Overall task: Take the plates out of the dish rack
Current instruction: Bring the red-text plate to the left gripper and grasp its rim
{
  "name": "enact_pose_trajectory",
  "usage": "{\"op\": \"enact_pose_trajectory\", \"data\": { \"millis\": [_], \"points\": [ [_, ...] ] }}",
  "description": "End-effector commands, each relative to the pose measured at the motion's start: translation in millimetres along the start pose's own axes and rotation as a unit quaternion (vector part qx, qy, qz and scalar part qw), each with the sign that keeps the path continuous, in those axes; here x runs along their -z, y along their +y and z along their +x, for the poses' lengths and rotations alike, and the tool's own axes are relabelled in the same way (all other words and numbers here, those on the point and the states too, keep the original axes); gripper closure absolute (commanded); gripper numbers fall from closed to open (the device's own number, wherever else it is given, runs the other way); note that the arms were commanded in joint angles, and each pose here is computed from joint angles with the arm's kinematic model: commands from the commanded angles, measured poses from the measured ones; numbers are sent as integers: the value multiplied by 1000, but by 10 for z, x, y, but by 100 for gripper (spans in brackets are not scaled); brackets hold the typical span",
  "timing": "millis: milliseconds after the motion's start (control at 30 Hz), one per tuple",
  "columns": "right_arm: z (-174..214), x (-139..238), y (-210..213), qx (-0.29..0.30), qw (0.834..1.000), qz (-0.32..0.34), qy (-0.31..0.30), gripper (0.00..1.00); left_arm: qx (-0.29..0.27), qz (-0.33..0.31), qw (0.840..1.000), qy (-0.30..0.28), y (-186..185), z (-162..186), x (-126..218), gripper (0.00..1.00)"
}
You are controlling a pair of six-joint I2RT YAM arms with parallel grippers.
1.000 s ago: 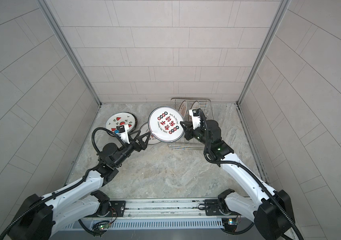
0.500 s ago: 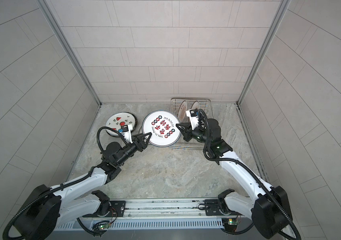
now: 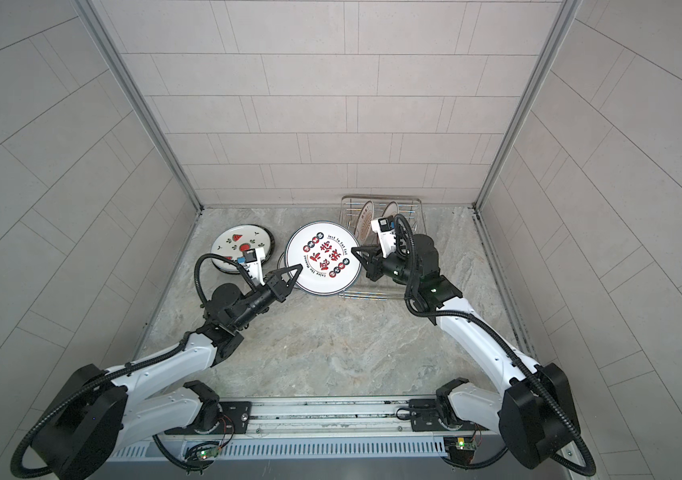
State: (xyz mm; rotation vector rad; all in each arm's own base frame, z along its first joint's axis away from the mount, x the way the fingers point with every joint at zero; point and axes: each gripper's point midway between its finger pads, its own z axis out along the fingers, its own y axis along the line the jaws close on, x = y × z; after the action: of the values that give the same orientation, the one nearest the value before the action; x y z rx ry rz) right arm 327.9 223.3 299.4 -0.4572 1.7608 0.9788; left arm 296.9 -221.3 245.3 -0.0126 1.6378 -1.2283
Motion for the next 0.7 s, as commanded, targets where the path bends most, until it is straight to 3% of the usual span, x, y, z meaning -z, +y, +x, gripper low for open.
{"op": "enact_pose_trajectory", "data": {
  "millis": [0,267,333,500,667],
  "points": [
    [-226,-24,226,42,998,-27,-25,89,5,4,1000,-8,-29,-31,-14,100],
    [-200,-60,118,42,999,1,-22,73,12,-22,999,-33,61,-112,22,100],
    [-177,-74,103,43,999,4,-17,64,17,-29,999,-39,96,-130,30,100],
    [-156,-78,-28,40,998,49,-15,22,33,-60,996,-64,266,-204,98,100],
    [-144,-87,-170,46,992,117,-8,14,45,-94,991,-86,457,-277,193,100]
  ]
}}
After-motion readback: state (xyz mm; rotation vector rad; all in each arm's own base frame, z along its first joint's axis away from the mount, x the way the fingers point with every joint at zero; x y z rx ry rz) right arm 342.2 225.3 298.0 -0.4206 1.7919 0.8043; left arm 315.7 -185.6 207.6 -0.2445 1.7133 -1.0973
